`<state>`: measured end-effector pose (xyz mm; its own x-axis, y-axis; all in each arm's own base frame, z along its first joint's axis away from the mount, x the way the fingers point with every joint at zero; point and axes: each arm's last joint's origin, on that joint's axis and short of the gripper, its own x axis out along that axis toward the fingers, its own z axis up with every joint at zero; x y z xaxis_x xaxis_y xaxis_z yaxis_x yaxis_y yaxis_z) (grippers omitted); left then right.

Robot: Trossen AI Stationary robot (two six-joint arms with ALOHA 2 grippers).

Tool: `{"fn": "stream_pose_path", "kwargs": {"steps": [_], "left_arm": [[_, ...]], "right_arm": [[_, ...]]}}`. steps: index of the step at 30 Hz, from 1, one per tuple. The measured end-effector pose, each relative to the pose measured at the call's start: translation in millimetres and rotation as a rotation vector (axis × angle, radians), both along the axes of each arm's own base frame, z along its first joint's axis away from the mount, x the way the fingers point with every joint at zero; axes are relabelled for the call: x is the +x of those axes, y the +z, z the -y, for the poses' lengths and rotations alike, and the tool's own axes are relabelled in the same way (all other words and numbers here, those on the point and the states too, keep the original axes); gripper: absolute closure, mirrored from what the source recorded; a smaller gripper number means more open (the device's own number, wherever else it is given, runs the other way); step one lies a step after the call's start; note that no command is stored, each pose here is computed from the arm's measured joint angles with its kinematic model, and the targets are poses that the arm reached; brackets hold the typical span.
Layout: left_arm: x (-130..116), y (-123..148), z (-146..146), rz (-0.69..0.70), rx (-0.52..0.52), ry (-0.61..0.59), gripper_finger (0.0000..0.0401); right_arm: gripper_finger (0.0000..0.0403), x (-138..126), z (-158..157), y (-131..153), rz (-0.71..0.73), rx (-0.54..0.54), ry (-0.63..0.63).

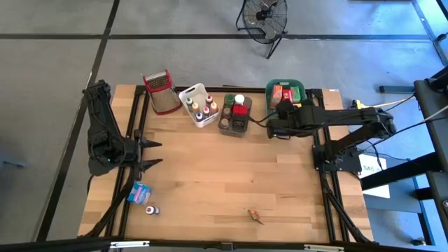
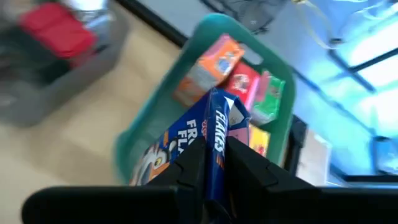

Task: Pick & Place Kitchen Items
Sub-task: Put the blue cereal box into the green bin

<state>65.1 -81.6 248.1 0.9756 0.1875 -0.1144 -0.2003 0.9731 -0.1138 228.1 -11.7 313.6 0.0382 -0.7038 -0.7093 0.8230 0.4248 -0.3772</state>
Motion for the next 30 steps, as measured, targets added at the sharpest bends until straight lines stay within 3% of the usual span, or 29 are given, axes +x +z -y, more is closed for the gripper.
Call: {"fn": "stream_pose_path", "kwargs": {"steps": [6, 26, 30], "left_arm": [[0, 1, -2, 0.023, 0.031, 0.052, 0.0123], [-1, 2, -4, 0.057, 0.051, 0.122, 0.0123], [-1, 2, -4, 0.057, 0.051, 0.122, 0.0123]], "right_arm": [[0.0344, 1, 13, -22, -0.03, -0.078, -0.028], [0.0344, 0, 24, -24, -0.11, -0.236, -0.012], [0.0344, -1, 24, -41, -0.151, -0.258, -0.004]]}}
